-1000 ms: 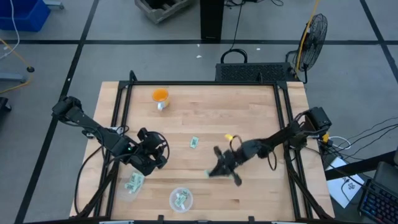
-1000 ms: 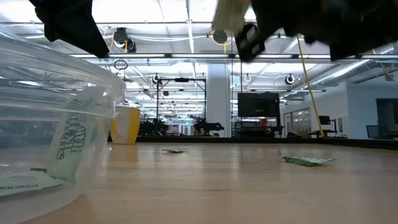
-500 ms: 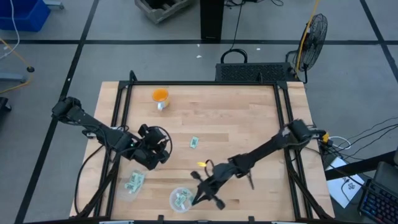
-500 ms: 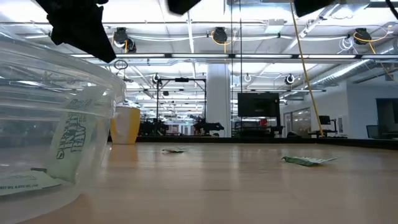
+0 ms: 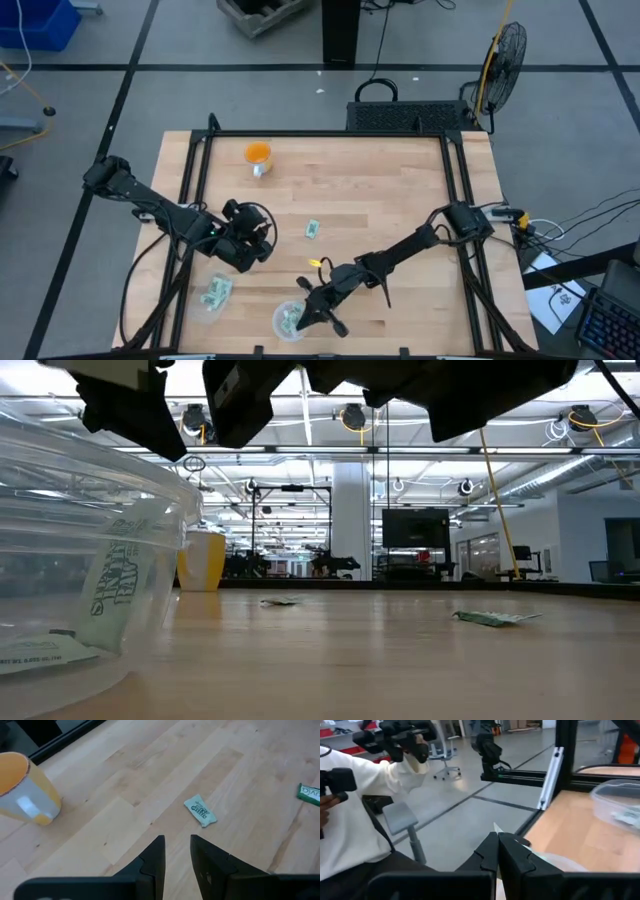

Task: Pick and place items into bin
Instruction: Put the stevia packet into the right transparent bin, then put the stevia packet into the left transparent bin

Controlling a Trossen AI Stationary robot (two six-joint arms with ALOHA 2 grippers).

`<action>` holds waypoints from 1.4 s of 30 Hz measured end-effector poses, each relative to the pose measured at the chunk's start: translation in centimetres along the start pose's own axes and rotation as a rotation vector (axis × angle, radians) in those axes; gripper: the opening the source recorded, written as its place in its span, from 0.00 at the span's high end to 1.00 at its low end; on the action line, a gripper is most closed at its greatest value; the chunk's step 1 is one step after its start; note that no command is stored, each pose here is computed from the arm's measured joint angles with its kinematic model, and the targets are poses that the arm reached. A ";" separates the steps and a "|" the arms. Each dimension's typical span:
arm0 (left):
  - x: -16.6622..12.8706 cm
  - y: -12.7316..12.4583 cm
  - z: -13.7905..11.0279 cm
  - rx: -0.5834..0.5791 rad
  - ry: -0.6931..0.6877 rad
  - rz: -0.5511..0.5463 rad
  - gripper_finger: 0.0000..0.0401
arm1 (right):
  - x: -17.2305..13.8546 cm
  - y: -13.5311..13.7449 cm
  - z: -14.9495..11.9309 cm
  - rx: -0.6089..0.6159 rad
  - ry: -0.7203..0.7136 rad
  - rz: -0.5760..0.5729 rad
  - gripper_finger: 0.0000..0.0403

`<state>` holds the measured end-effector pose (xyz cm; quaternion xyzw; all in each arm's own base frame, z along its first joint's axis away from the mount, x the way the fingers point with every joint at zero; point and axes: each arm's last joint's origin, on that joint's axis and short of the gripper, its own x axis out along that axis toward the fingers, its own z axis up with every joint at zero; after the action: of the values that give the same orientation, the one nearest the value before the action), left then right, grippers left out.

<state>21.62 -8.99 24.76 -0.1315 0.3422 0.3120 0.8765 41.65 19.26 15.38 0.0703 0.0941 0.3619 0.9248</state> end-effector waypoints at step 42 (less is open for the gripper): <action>1.7 -1.8 1.1 -0.050 -0.051 -0.085 0.76 | -12.4 2.8 0.7 0.217 0.598 -0.445 0.76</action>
<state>24.28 -9.14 24.40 -0.1596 0.3060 0.2864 0.8938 31.00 12.81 18.10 0.0368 0.4105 0.1448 0.8995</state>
